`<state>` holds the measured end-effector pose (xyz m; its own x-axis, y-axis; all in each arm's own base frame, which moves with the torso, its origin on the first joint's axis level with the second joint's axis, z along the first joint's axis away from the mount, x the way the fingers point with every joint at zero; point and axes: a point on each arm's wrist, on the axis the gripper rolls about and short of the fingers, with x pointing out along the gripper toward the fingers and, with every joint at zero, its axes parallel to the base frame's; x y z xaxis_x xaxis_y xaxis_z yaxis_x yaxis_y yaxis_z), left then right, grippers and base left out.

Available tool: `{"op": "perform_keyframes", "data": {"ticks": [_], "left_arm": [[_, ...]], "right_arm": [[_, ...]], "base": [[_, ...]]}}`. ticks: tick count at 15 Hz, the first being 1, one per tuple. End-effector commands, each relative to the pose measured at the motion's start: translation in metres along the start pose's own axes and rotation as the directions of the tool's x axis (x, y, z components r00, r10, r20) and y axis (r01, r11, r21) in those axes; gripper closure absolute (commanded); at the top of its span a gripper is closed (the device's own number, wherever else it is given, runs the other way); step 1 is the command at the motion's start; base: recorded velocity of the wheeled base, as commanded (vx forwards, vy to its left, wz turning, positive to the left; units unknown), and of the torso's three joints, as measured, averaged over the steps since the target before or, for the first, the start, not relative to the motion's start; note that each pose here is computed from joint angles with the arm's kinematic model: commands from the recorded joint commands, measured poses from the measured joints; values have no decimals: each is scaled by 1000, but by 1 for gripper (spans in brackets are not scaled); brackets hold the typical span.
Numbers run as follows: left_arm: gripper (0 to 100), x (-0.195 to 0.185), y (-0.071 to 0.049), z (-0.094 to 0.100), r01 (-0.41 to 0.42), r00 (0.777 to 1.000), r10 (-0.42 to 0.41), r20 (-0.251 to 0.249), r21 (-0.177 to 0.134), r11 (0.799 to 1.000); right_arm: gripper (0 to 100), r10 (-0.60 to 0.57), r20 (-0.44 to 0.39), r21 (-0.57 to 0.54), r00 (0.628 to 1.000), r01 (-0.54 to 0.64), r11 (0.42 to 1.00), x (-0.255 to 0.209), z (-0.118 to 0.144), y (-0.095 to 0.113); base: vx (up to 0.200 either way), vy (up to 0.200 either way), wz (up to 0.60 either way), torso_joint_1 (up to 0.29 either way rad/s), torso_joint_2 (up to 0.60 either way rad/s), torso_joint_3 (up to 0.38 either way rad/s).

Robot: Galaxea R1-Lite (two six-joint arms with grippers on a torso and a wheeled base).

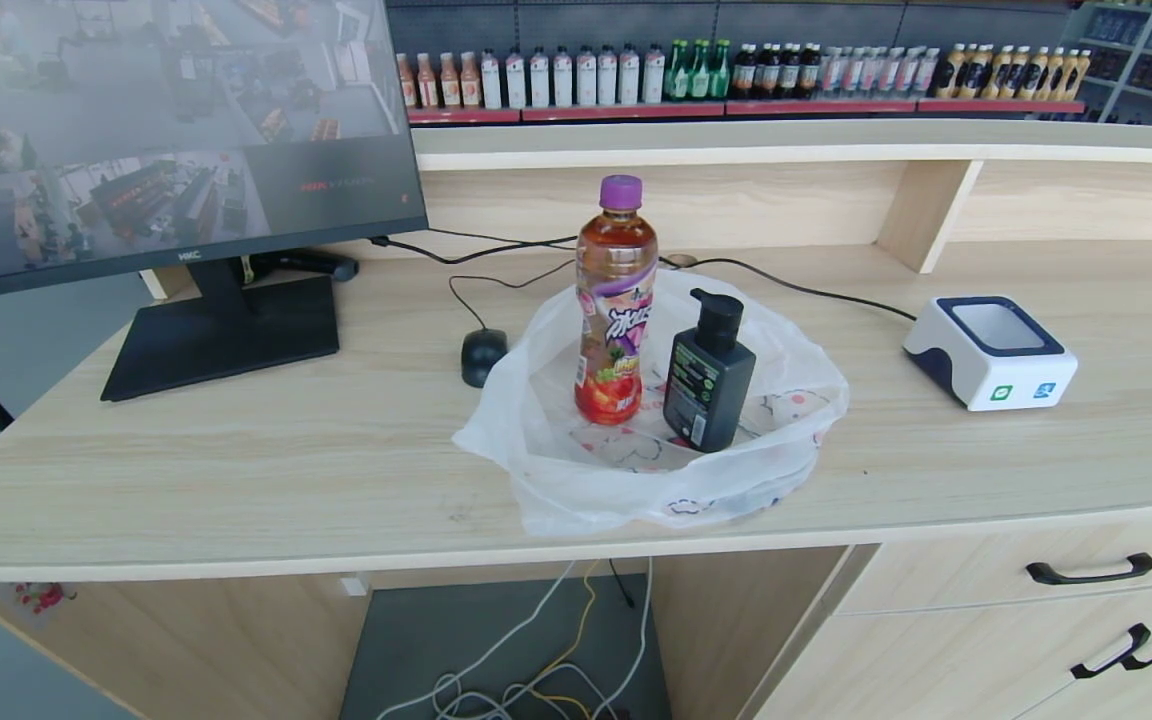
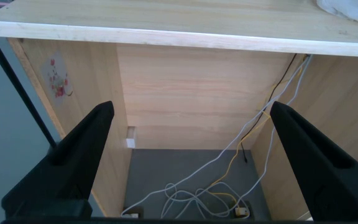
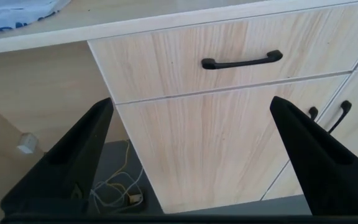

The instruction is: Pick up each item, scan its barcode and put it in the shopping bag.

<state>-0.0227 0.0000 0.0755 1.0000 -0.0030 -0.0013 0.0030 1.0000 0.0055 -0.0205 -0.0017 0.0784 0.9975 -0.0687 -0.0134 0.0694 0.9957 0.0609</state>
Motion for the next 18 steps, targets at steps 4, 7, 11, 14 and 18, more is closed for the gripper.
{"op": "perform_keyframes", "data": {"ticks": [4, 7, 11, 14, 18], "left_arm": [[0, 0, 0, 0, 0, 1000, 0, 0, -1, 1000], [0, 0, 0, 0, 0, 1000, 0, 0, -1, 1000], [0, 0, 0, 0, 0, 1000, 0, 0, -1, 1000], [0, 0, 0, 0, 0, 1000, 0, 0, -2, 1000], [0, 0, 0, 0, 0, 1000, 0, 0, -2, 1000]], "right_arm": [[0, 3, 25, 0, 1000, -3, 1000, -2, -2, 0], [0, 3, 25, 0, 1000, -3, 1000, -2, -2, 0], [0, 3, 25, 0, 1000, -3, 1000, -2, -2, 0], [0, 3, 25, 0, 1000, -3, 1000, -2, -2, 0], [0, 3, 25, 0, 1000, -3, 1000, -2, -2, 0]], "base": [[-150, 0, 0, 9, 2, -1], [-200, 0, 0, -7, 4, 5], [0, 0, 0, 0, 0, 0], [0, 0, 0, 0, 0, 0], [0, -200, 0, 0, 0, 4]]}}
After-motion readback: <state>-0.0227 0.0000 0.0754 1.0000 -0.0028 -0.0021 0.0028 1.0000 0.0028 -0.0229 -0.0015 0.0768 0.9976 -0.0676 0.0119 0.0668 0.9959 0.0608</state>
